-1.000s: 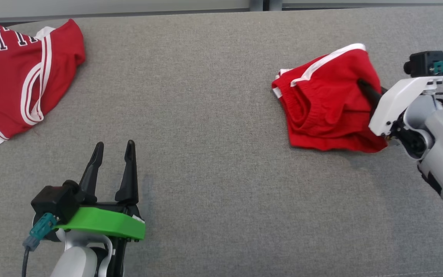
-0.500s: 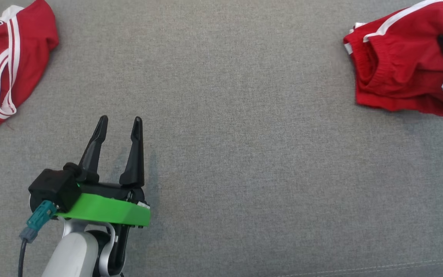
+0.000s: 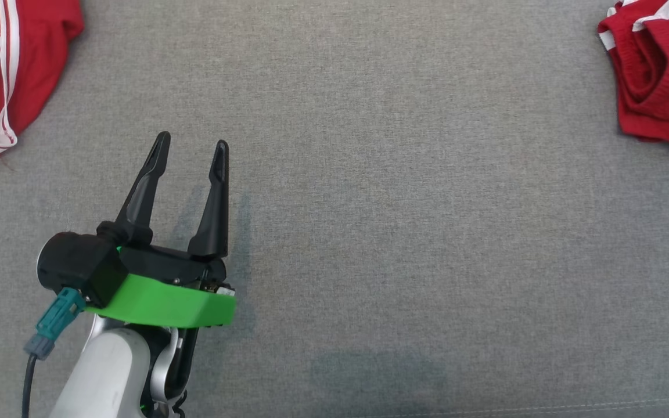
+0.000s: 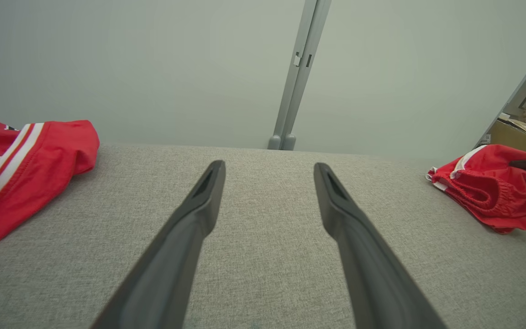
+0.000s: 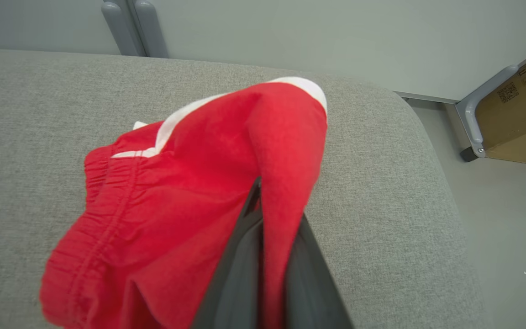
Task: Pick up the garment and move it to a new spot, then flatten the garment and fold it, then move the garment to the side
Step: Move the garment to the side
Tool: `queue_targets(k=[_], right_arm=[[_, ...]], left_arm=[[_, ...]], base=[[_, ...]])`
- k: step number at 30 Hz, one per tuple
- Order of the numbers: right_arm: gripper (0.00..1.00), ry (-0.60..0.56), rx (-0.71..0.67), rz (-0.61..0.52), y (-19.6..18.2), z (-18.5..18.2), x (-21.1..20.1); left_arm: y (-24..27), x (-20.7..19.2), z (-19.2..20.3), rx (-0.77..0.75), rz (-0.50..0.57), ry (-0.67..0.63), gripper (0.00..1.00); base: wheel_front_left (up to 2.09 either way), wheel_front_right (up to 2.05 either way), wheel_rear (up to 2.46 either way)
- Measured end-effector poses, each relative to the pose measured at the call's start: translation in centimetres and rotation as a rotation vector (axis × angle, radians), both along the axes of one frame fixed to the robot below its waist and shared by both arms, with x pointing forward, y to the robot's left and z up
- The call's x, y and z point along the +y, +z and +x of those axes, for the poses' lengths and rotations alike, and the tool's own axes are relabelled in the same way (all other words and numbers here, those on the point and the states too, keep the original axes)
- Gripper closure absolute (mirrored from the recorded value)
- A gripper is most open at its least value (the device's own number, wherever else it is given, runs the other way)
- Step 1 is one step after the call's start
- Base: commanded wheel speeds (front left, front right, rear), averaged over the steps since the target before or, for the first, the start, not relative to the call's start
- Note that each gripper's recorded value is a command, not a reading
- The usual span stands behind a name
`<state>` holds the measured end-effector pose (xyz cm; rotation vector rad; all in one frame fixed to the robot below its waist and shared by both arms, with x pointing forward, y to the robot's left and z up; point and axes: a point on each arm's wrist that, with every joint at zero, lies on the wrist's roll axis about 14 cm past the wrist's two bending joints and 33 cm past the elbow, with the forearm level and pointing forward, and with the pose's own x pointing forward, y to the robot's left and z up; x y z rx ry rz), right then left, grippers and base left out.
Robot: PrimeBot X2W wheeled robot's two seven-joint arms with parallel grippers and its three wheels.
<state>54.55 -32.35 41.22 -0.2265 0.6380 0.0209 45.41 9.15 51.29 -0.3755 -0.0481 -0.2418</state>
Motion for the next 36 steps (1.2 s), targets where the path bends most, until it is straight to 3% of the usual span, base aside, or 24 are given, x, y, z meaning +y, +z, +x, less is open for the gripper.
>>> queue_targets(k=[10,14,15,16,24,36], right_arm=[[1.00,0.012,0.037,-0.123,-2.0,0.7,-0.7],[0.55,-0.009,0.044,-0.145,-2.7,0.7,-1.2],[0.14,-0.017,0.046,-0.149,-2.9,0.7,-1.2],[0.00,-0.019,0.049,-0.149,-3.0,0.6,-1.2],[0.00,-0.045,0.039,-0.139,-3.2,0.4,-1.3],[0.00,-0.143,0.065,-0.196,-3.4,-1.8,-4.7]], left_arm=[[-0.7,1.0,-0.1,0.025,0.026,0.018,0.00],[-1.2,1.5,0.0,0.039,0.039,0.027,0.00],[-1.2,1.6,0.0,0.040,0.040,0.029,0.00],[-1.3,1.6,0.0,0.043,0.042,0.029,0.00],[-1.3,1.5,0.1,0.048,0.046,0.020,0.00],[-0.9,1.0,0.3,0.038,0.051,0.000,0.00]], base=[[0.00,0.00,0.00],[0.00,0.00,0.00],[0.00,0.00,0.00],[0.00,0.00,0.00],[0.00,0.00,0.00],[0.00,0.00,0.00]])
